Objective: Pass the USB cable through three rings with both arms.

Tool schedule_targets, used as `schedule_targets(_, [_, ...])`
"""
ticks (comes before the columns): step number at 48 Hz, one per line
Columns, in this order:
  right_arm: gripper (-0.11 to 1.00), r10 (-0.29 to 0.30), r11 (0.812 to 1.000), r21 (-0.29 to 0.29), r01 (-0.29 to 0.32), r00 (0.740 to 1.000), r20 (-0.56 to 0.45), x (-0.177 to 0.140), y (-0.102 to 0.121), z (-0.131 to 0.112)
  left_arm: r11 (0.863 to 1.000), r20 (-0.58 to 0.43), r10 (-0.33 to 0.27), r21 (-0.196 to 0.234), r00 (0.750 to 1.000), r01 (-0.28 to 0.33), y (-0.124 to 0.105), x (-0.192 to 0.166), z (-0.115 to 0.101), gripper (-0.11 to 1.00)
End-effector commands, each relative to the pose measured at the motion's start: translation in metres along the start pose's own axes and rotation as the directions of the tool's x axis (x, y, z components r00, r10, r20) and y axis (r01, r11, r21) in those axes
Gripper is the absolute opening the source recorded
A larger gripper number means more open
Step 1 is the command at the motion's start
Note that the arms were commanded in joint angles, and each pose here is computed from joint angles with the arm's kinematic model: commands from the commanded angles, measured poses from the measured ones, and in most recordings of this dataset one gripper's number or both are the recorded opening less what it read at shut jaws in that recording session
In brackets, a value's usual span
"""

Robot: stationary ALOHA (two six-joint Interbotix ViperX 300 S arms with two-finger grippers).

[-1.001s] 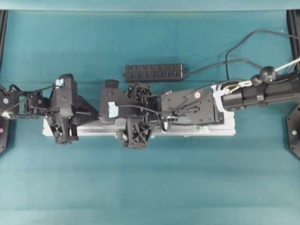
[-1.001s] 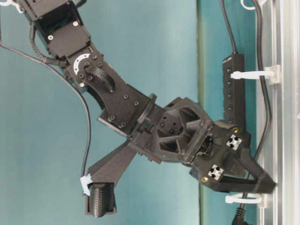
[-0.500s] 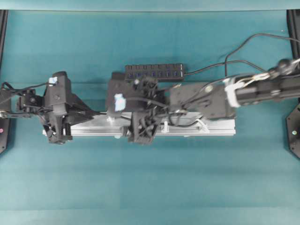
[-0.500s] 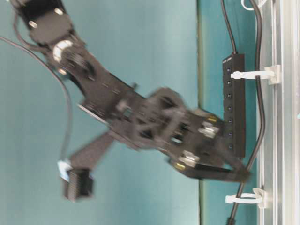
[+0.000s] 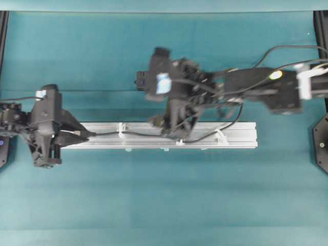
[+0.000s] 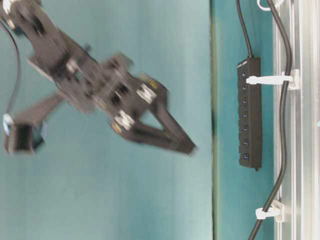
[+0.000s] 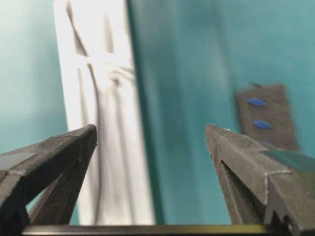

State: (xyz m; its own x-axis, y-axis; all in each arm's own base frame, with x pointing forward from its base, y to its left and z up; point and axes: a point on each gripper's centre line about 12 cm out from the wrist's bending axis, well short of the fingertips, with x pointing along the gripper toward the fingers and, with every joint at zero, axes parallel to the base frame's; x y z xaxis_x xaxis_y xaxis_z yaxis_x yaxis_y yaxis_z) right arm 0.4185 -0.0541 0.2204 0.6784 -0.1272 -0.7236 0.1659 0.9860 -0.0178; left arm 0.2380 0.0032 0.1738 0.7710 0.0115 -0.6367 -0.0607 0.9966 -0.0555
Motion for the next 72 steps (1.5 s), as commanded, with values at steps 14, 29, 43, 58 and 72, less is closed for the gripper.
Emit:
schedule_targets(14, [0.82,-0.011,1.0,0.01,0.011,0.999,0.035,-0.028,-0.009,-0.009,1.0,0.045,-0.01,0.0,0.999,0.01,-0.003,-0.015,0.01,0.21])
schedule_targets(29, [0.82,0.001,1.0,0.006,-0.002,0.983,0.185,-0.062,-0.009,0.0,1.0,0.088,-0.013,0.0,0.996,0.013,-0.004,-0.018,0.026,0.21])
schedule_targets(43, [0.81,0.024,1.0,0.005,-0.028,0.94,0.34,-0.096,-0.007,-0.017,1.0,0.109,-0.016,-0.001,0.994,0.016,-0.005,-0.023,0.031,0.21])
schedule_targets(58, [0.81,0.035,0.999,0.004,-0.04,0.912,0.409,-0.116,-0.005,-0.022,1.0,0.128,-0.016,0.001,0.992,0.016,-0.004,-0.027,0.032,0.21])
schedule_targets(72, [0.81,0.066,0.998,-0.02,-0.063,0.918,0.391,-0.117,0.006,-0.025,1.0,0.126,-0.017,0.002,0.992,0.017,-0.005,-0.027,0.032,0.21])
